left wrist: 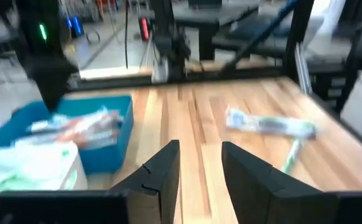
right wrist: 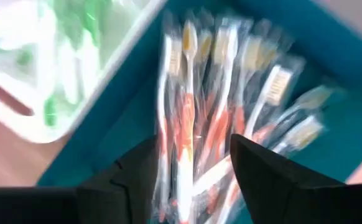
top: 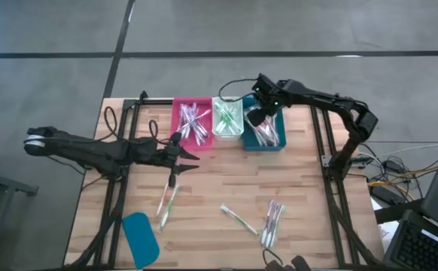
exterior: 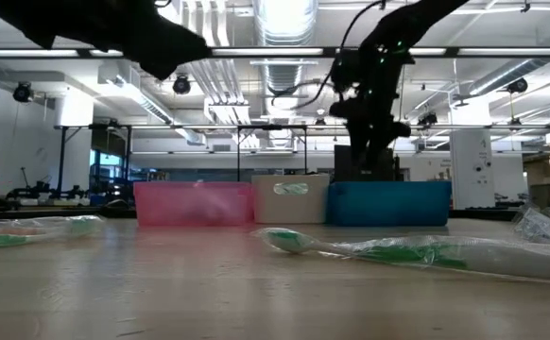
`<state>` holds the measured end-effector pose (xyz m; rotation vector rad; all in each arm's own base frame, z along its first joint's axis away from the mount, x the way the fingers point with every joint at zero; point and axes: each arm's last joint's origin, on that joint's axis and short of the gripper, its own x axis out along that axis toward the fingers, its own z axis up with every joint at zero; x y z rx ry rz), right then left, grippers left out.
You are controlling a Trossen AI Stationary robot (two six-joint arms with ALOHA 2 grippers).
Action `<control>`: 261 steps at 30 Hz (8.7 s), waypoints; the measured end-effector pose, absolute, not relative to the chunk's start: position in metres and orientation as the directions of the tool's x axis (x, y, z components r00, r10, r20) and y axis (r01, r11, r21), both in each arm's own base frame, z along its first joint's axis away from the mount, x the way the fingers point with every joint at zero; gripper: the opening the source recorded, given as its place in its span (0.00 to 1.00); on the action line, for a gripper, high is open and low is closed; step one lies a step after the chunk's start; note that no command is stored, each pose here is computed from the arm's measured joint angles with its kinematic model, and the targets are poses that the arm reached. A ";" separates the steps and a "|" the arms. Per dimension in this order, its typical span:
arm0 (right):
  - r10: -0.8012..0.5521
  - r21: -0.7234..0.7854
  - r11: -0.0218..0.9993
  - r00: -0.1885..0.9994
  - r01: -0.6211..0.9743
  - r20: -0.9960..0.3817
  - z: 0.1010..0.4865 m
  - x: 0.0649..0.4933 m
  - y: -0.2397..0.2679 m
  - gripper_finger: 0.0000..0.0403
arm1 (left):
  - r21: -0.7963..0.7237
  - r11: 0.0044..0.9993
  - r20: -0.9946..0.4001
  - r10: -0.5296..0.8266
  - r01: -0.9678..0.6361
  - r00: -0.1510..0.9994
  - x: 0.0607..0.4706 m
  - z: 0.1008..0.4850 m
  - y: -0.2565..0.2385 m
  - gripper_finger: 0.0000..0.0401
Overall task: Pick & Place Toothbrushes
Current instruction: Put the green toothbrush into the white bin, then put the violet toothbrush into the pink bin
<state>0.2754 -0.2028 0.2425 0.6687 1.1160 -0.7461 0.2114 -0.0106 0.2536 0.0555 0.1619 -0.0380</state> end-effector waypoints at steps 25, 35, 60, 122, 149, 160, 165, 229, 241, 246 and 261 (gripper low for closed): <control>-0.183 0.136 0.912 0.682 0.386 -0.708 0.365 0.236 -0.045 0.44 | -0.194 0.947 -0.727 0.038 -0.258 0.686 0.202 0.227 -0.045 0.24; -0.173 0.039 0.954 0.649 0.298 -0.741 0.326 0.249 0.067 0.36 | -0.206 0.933 -0.746 0.045 -0.295 0.664 0.199 0.226 -0.044 0.24; 0.004 0.147 0.954 0.479 0.262 -0.878 0.184 0.304 0.193 0.53 | -0.177 0.943 -0.759 0.051 -0.281 0.650 0.197 0.225 -0.044 0.24; -0.357 0.223 0.708 0.612 0.670 -0.706 0.274 0.329 -0.076 0.04 | -0.188 0.931 -0.741 0.076 -0.314 0.667 0.199 0.226 -0.043 0.24; -0.342 0.256 0.597 0.530 0.760 -0.776 0.198 0.345 -0.176 0.04 | -0.185 0.932 -0.741 0.076 -0.311 0.668 0.199 0.226 -0.043 0.24; -0.297 0.315 0.569 0.547 0.760 -0.782 0.201 0.356 -0.183 0.08 | -0.186 0.932 -0.742 0.074 -0.311 0.666 0.199 0.226 -0.043 0.24; -0.300 0.294 0.590 0.542 0.752 -0.785 0.201 0.356 -0.184 0.21 | -0.185 0.932 -0.746 0.073 -0.311 0.662 0.198 0.225 -0.043 0.24; -0.024 -0.176 0.794 0.260 -0.582 -0.965 0.198 0.281 0.200 0.32 | -0.179 0.935 -0.748 0.073 -0.306 0.659 0.198 0.225 -0.043 0.24; -0.038 -0.147 0.778 0.187 -0.610 -0.982 0.174 0.280 0.211 0.44 | -0.181 0.935 -0.747 0.073 -0.306 0.661 0.198 0.225 -0.043 0.24; -0.052 -0.134 0.774 0.148 -0.619 -0.988 0.160 0.281 0.214 0.45 | -0.181 0.935 -0.746 0.072 -0.306 0.662 0.198 0.225 -0.043 0.24; -0.084 -0.128 0.699 0.097 -0.704 -0.992 0.136 0.287 0.214 0.27 | -0.182 0.935 -0.745 0.072 -0.306 0.663 0.198 0.225 -0.043 0.24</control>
